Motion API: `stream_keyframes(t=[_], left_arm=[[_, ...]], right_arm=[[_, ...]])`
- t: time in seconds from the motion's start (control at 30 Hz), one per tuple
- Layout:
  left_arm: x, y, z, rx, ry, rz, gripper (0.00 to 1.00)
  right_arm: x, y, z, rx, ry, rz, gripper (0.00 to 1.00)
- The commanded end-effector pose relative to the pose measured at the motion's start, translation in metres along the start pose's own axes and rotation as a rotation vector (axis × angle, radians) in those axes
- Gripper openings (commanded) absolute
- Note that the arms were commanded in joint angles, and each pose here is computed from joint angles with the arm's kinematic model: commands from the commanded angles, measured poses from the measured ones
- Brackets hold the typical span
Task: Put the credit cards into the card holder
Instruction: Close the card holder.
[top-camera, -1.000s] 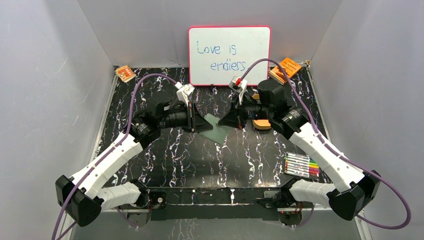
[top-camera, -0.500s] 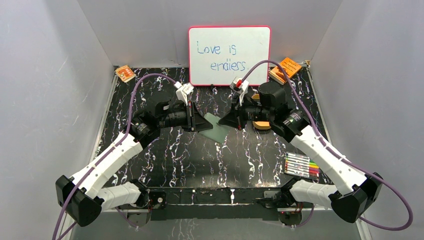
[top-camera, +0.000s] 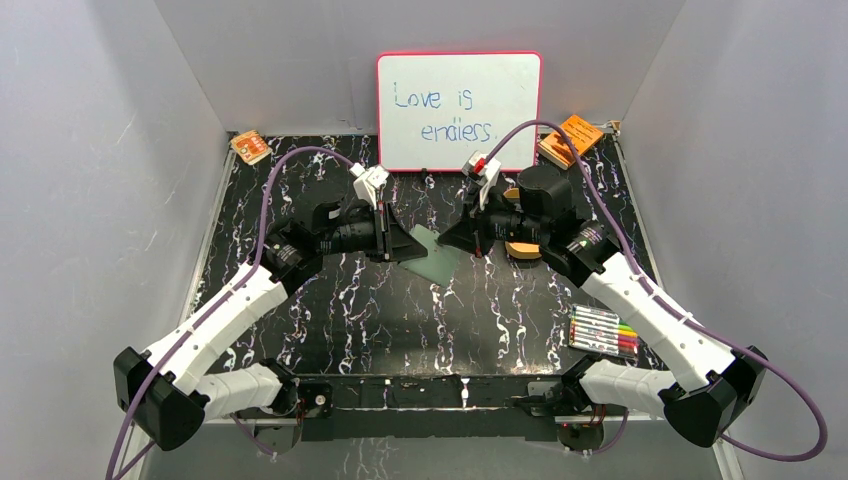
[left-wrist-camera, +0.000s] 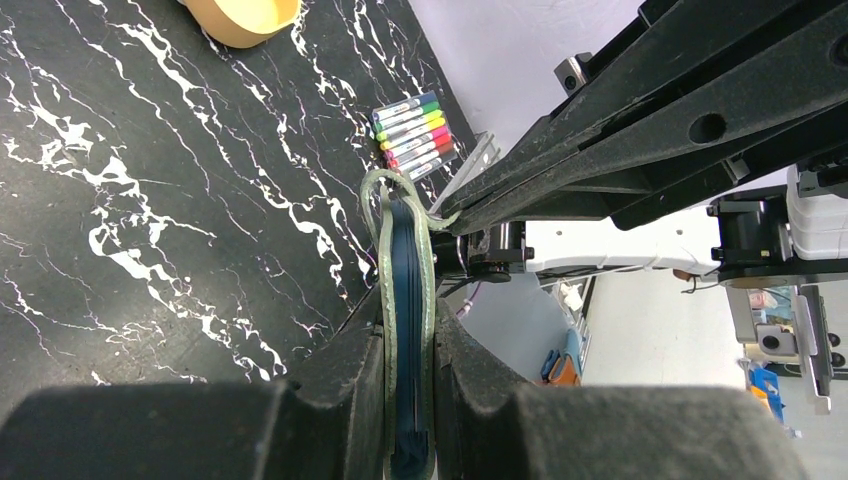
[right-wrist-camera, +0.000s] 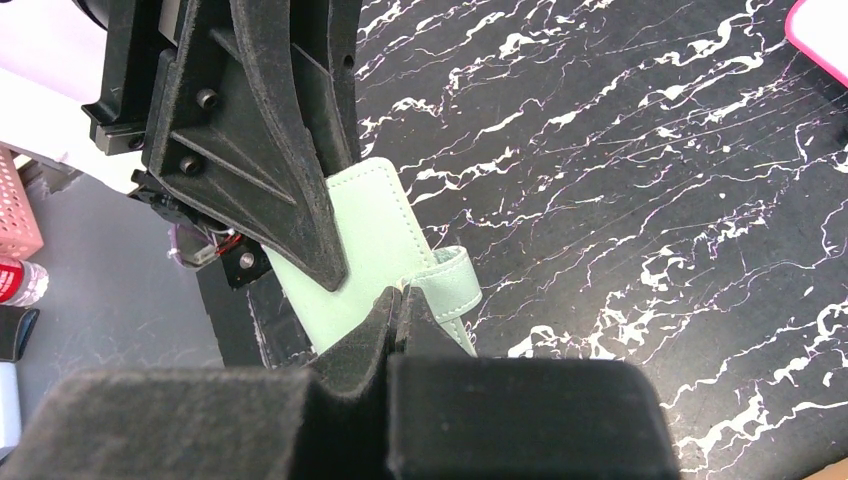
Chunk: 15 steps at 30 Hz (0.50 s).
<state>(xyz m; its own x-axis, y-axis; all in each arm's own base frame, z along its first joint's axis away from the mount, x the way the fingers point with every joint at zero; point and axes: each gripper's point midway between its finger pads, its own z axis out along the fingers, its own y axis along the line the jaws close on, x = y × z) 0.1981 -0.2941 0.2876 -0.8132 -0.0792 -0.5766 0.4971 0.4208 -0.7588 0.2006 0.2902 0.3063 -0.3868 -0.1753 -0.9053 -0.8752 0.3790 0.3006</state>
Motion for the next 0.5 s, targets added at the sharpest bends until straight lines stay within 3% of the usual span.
stream_keyframes(t=[0.0, 0.47], left_arm=[[-0.0118, -0.0363, -0.0092, 0.126, -0.017, 0.042, 0.00], [-0.0172, -0.0316, -0.0090, 0.088, -0.048, 0.030, 0.00]], right_arm=[[-0.0093, 0.0042, 0.0023, -0.007, -0.043, -0.019, 0.00], [0.0007, 0.0141, 0.0049, -0.050, 0.000, -0.029, 0.00]])
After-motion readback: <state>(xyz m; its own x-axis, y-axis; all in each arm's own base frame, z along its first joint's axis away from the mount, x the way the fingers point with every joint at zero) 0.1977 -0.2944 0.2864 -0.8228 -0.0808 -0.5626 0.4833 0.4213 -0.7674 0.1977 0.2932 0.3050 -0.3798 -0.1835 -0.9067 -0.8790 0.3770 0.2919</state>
